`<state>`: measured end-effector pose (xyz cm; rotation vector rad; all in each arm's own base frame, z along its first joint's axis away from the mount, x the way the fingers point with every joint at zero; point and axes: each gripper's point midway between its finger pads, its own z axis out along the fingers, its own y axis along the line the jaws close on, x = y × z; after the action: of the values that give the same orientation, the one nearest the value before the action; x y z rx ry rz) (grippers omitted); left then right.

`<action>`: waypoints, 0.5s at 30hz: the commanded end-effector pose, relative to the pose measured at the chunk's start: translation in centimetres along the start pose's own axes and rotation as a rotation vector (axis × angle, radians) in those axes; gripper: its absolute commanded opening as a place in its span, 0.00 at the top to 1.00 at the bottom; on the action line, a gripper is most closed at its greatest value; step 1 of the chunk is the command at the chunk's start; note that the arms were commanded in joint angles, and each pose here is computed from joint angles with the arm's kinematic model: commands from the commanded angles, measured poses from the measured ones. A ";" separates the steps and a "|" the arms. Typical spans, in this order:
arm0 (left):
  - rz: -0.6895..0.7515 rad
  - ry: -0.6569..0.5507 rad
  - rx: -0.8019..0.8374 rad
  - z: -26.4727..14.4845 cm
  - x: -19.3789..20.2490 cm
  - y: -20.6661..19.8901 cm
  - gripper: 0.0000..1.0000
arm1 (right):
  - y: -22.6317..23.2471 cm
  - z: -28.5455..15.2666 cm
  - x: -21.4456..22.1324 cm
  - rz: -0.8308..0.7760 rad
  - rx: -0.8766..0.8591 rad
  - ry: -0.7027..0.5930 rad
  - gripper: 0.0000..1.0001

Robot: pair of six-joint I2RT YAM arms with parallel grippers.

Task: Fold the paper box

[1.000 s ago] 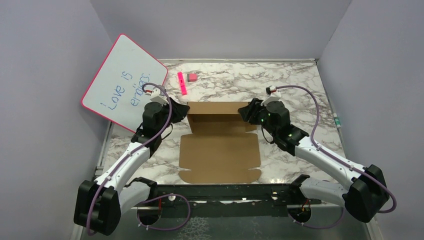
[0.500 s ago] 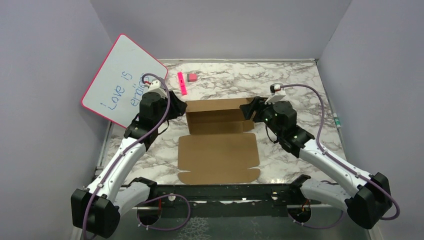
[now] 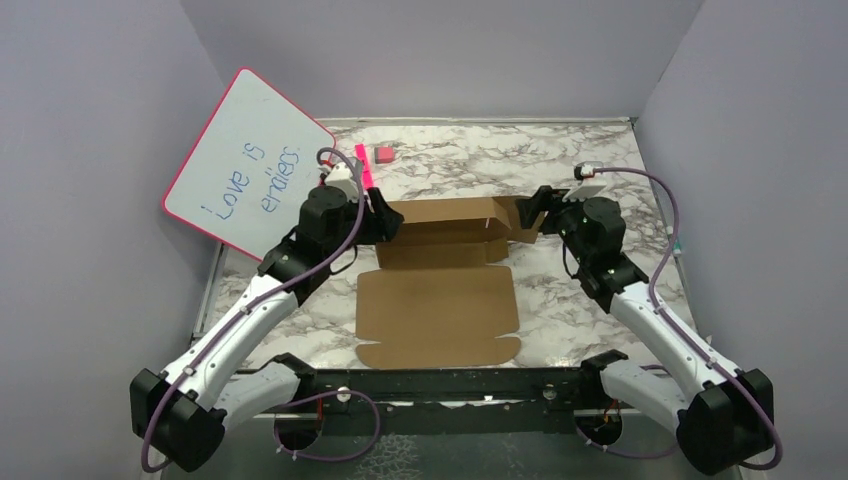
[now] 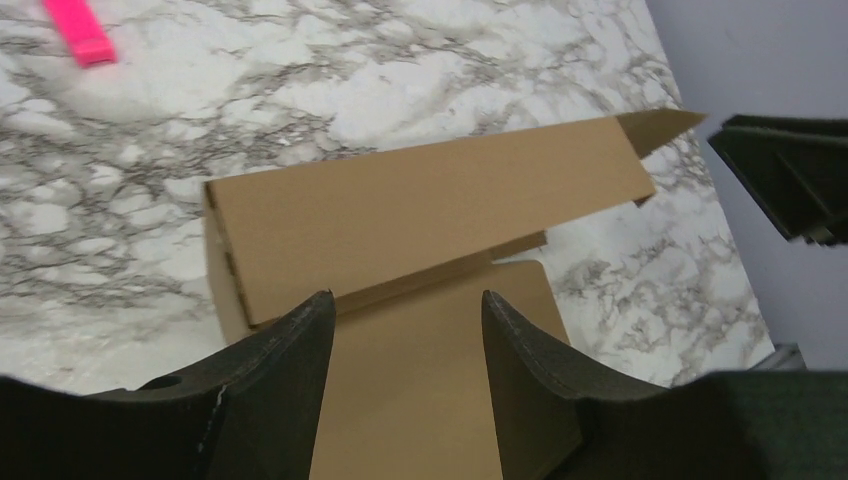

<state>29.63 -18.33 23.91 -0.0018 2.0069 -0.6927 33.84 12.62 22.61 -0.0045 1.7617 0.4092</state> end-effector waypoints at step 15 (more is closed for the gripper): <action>0.179 -0.034 0.112 1.4 4.4 -9.3 0.40 | -4.4 3.1 3.0 -0.161 -0.169 0.084 0.16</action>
<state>25.52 -26.54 24.32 0.1914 1.9562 -0.7173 36.96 8.90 18.32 -0.1603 1.8349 0.4031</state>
